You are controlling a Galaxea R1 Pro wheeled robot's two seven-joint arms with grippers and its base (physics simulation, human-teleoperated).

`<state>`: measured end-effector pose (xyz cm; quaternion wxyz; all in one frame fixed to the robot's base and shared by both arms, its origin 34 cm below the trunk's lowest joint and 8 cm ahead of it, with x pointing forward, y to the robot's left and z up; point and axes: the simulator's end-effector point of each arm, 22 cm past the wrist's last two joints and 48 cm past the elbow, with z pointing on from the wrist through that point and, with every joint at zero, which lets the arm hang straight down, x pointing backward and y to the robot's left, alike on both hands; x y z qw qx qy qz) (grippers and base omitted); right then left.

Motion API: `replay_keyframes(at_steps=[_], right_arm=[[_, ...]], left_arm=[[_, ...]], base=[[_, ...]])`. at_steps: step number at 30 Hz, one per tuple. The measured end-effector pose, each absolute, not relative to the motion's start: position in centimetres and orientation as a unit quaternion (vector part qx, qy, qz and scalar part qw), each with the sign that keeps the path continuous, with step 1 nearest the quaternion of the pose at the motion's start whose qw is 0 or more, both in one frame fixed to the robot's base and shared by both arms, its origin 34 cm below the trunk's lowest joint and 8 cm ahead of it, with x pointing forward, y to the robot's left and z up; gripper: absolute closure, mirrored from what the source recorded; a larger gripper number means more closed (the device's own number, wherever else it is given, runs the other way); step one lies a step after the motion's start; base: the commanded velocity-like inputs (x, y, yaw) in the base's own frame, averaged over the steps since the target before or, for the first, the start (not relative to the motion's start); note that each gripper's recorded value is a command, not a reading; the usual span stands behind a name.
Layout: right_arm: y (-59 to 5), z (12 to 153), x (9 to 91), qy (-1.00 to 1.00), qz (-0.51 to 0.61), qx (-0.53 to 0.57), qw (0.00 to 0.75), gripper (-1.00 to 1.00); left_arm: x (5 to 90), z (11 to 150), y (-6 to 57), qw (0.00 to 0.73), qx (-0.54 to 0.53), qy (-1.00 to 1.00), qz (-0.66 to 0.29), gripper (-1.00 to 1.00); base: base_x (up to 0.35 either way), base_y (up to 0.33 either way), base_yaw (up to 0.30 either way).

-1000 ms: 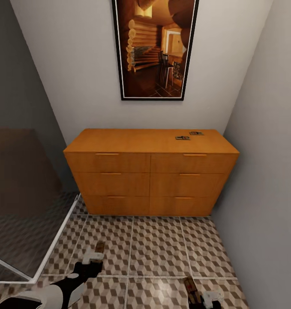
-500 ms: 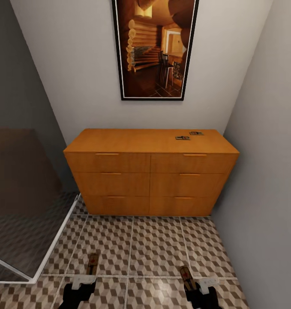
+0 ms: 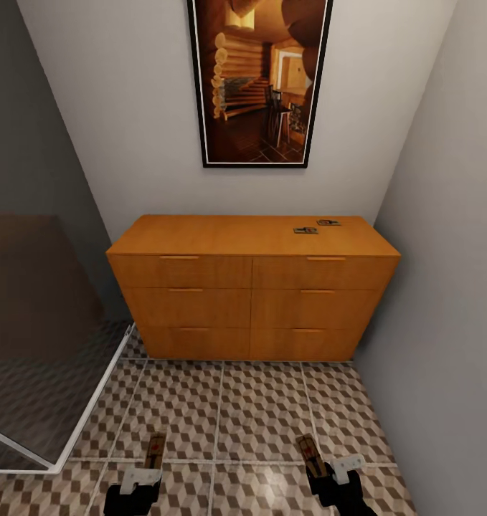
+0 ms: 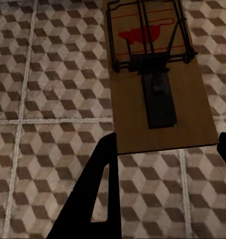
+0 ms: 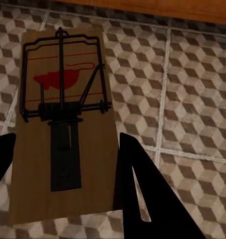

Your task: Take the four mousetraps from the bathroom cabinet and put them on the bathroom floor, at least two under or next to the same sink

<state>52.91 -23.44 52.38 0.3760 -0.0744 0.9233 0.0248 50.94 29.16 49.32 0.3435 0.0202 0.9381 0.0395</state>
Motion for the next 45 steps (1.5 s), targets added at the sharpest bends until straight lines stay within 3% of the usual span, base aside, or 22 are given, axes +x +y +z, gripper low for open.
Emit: replay_keyframes(at_steps=[9, 45], right_arm=[[-23.3, 53.0, 53.5, 0.915, 0.025, -0.075, 0.396, 1.00], [-22.8, 53.2, 53.5, 0.910, 0.029, -0.077, 0.407, 1.00]], left_arm=[[47.8, 47.1, 29.3, 0.261, 0.021, 0.964, 0.040, 1.00], [47.6, 47.0, 29.3, 0.256, 0.021, 0.966, 0.039, 1.00]], base=[[0.000, 0.000, 0.000], [0.000, 0.000, 0.000]])
